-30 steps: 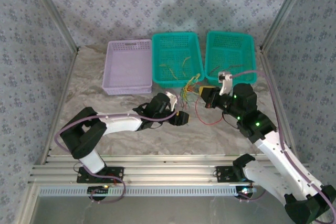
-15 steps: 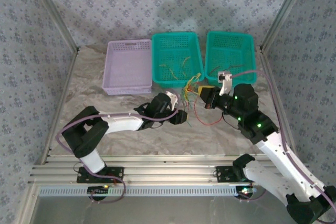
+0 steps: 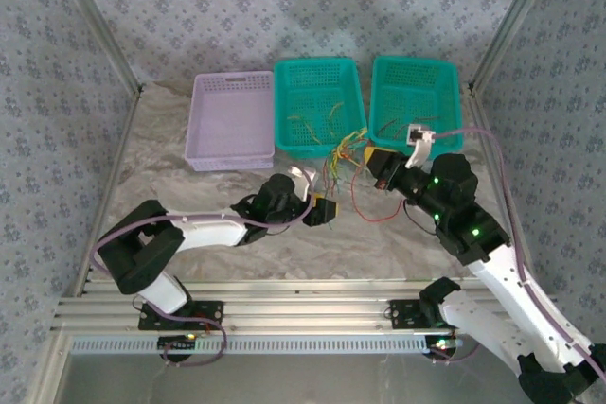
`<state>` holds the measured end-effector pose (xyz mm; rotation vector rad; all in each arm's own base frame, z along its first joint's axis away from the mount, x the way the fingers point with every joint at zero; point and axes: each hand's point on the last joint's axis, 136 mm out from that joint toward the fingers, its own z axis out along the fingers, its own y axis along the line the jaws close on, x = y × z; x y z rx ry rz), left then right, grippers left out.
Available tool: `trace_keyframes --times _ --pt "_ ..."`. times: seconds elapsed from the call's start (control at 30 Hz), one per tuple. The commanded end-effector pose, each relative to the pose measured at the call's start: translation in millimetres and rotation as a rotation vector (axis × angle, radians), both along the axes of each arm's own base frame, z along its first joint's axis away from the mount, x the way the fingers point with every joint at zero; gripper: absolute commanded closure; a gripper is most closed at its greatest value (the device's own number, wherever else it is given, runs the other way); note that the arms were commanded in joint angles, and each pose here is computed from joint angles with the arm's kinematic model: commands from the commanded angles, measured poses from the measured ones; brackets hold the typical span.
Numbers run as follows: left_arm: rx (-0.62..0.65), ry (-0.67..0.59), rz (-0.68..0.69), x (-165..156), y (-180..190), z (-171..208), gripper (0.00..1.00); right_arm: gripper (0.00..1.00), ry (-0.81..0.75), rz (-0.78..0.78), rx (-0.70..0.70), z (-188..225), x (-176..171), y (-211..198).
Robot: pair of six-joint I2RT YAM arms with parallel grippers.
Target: Untangle the cables
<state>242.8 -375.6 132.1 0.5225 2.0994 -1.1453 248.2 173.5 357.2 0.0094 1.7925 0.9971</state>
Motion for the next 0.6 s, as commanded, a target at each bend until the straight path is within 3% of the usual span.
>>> trace_keyframes --times 0.0,0.57 --pt "-0.096 -0.041 -0.045 -8.7 -7.6 24.5 0.4 1.0 -0.076 -0.017 0.127 41.5 -2.8 -3.4" --pt "-0.087 -0.065 -0.04 -5.1 -10.3 26.9 0.43 1.0 -0.077 0.032 0.222 61.6 -10.6 1.6"
